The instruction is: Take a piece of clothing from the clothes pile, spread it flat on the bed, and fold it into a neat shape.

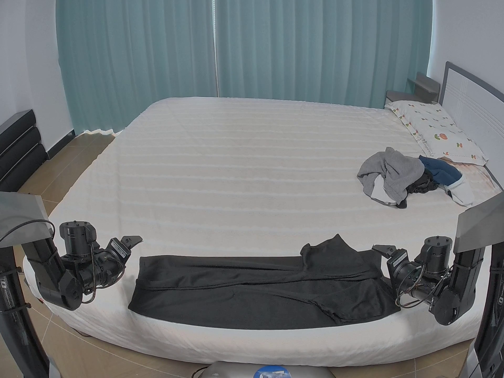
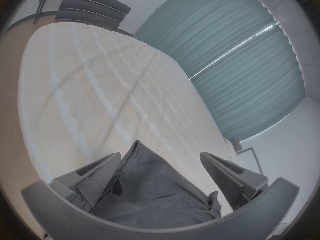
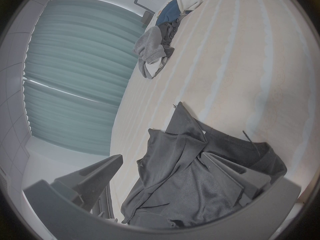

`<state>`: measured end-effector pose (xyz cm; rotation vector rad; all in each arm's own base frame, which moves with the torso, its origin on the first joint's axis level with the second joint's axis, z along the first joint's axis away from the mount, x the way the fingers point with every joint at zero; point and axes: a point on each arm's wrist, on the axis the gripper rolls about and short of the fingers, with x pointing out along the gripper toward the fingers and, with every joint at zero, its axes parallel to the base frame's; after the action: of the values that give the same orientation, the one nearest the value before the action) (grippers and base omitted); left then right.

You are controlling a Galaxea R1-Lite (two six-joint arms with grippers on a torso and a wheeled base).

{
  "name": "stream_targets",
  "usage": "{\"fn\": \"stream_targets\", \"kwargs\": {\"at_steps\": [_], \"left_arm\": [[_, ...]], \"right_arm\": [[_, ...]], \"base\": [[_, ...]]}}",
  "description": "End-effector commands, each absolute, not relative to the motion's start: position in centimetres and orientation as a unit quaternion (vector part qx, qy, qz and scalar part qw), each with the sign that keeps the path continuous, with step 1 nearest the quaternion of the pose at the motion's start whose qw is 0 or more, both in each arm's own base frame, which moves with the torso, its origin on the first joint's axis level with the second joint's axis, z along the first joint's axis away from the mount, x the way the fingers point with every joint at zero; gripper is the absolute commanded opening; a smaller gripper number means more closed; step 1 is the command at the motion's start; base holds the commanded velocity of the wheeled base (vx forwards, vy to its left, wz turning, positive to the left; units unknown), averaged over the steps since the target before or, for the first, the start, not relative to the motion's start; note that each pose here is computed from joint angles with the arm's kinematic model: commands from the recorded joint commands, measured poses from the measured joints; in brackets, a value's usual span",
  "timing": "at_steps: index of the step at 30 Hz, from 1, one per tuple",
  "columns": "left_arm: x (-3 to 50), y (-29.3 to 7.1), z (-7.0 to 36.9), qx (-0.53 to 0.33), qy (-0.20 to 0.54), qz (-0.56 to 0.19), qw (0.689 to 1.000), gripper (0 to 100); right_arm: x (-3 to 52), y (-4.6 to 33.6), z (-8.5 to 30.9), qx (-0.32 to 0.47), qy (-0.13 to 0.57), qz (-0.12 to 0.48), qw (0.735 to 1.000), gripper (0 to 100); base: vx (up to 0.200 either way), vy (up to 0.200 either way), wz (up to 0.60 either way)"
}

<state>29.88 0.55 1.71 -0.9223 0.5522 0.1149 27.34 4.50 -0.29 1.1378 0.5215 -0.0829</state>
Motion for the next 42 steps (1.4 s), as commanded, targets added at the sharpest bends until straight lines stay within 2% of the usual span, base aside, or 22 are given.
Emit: {"fn": "stream_targets", "kwargs": {"at_steps": [1,6,10,14,19,24,35,42], "left_arm": [[29.9,0.3,2.7,-0.412,0.283,0.050,0.865,100],[28.3,-0.3,1.9,-0.404,0.325,0.058,0.853,100],[28.0,-0.7,2.4,-0.403,0.325,0.048,0.854,100],[26.9,-2.9,2.3,-0.388,0.352,0.023,0.851,100],[26.3,-4.4,2.0,-0.362,0.385,0.040,0.848,100],[25.6,-5.9,2.2,-0.348,0.402,0.023,0.847,100],[29.0,-6.5,-0.1,-0.372,0.403,0.040,0.836,100],[31.5,-5.6,-0.8,-0.378,0.372,0.070,0.845,100]], "right_arm": [[27.0,4.8,-0.5,0.529,0.250,-0.036,0.810,100],[26.9,5.0,-0.6,0.528,0.254,-0.034,0.810,100],[26.9,5.1,-0.7,0.526,0.256,-0.034,0.810,100],[26.9,5.1,-0.7,0.526,0.257,-0.035,0.810,100],[26.9,5.1,-1.0,0.525,0.261,-0.036,0.809,100],[26.8,5.4,-1.2,0.523,0.265,-0.036,0.810,100],[26.8,5.6,-1.2,0.521,0.267,-0.034,0.810,100],[26.8,5.6,-1.2,0.521,0.266,-0.035,0.810,100]], "base": [[0.000,0.000,0.00],[0.000,0.000,0.00],[0.000,0.000,0.00],[0.000,0.000,0.00],[0.000,0.000,0.00],[0.000,0.000,0.00],[0.000,0.000,0.00],[0.000,0.000,0.00]]}}
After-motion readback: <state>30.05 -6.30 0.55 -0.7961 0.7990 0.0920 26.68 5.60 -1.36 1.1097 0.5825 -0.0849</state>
